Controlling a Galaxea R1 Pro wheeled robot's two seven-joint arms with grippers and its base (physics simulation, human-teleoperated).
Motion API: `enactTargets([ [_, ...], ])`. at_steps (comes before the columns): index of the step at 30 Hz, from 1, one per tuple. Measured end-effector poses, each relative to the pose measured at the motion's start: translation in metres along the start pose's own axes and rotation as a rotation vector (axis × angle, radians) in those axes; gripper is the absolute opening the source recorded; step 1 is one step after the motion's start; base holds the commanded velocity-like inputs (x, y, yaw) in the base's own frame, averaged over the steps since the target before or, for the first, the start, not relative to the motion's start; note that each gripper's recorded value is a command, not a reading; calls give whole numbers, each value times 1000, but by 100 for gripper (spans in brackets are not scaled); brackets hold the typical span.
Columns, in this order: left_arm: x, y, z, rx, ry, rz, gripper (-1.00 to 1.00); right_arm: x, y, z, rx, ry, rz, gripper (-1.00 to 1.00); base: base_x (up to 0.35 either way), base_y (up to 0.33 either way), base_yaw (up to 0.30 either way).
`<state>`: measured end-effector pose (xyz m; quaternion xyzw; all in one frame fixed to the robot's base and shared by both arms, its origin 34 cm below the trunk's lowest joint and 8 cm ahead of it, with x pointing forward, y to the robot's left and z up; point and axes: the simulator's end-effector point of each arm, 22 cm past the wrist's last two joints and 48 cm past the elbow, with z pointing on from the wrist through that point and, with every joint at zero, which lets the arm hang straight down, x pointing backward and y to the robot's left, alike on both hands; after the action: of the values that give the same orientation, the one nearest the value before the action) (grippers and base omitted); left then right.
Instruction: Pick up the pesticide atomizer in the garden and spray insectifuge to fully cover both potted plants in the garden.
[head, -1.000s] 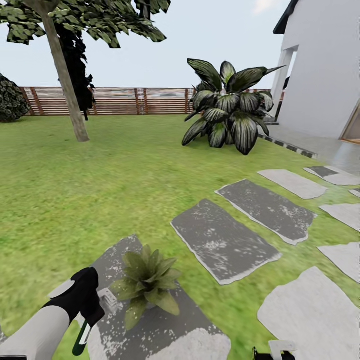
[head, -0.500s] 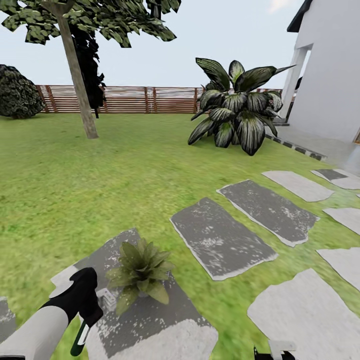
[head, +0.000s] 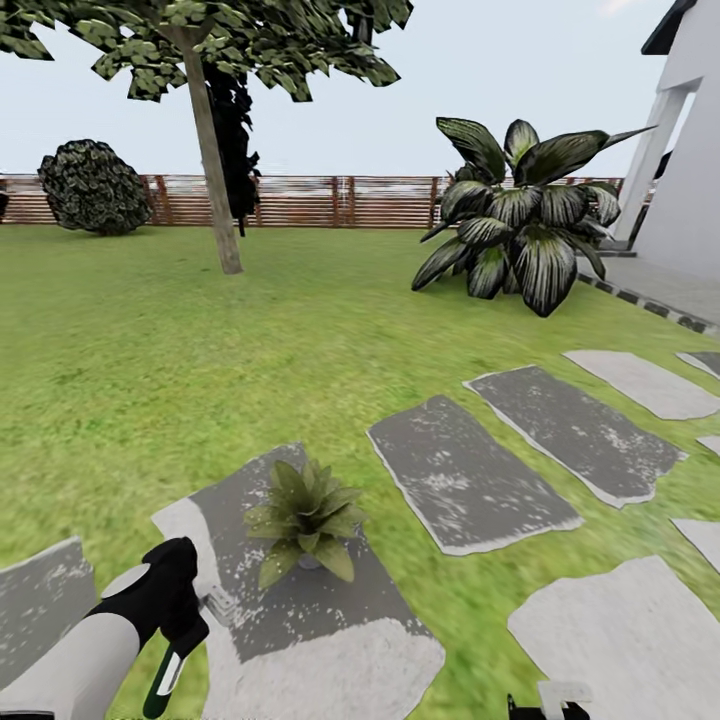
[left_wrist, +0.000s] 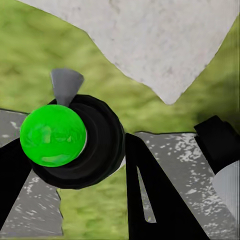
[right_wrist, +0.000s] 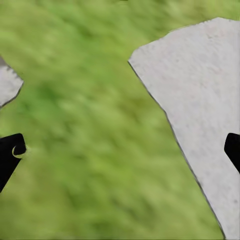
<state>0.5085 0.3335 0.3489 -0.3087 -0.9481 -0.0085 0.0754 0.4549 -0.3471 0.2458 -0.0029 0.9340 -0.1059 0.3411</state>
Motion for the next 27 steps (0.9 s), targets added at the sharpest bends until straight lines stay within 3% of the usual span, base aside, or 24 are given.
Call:
enactTargets([
  [5, 1, 7, 0, -21, -7, -17, -100, 0, 0, 0, 0, 0, 0, 100, 15, -19, 13],
  [8, 5, 4, 7, 8, -39, -74, -100, 0, 0, 0, 0, 0, -1, 100, 105, -190, 1],
  [12, 14, 25, 17, -83, -61, -153, -100, 0, 0, 0, 1, -1, 0, 100, 116, -242, 0],
  [15, 18, 26, 23, -93, -74, -195, -100, 0, 1, 0, -1, -1, 1, 100, 48, -262, 0],
  [19, 14, 22, 23, -77, -95, -215, -100, 0, 0, 0, 2, 0, 1, 100, 6, -267, 36],
  [27, 6, 18, 23, -51, -124, -233, -100, 1, 0, 0, 2, 4, 0, 100, -42, -269, 234],
])
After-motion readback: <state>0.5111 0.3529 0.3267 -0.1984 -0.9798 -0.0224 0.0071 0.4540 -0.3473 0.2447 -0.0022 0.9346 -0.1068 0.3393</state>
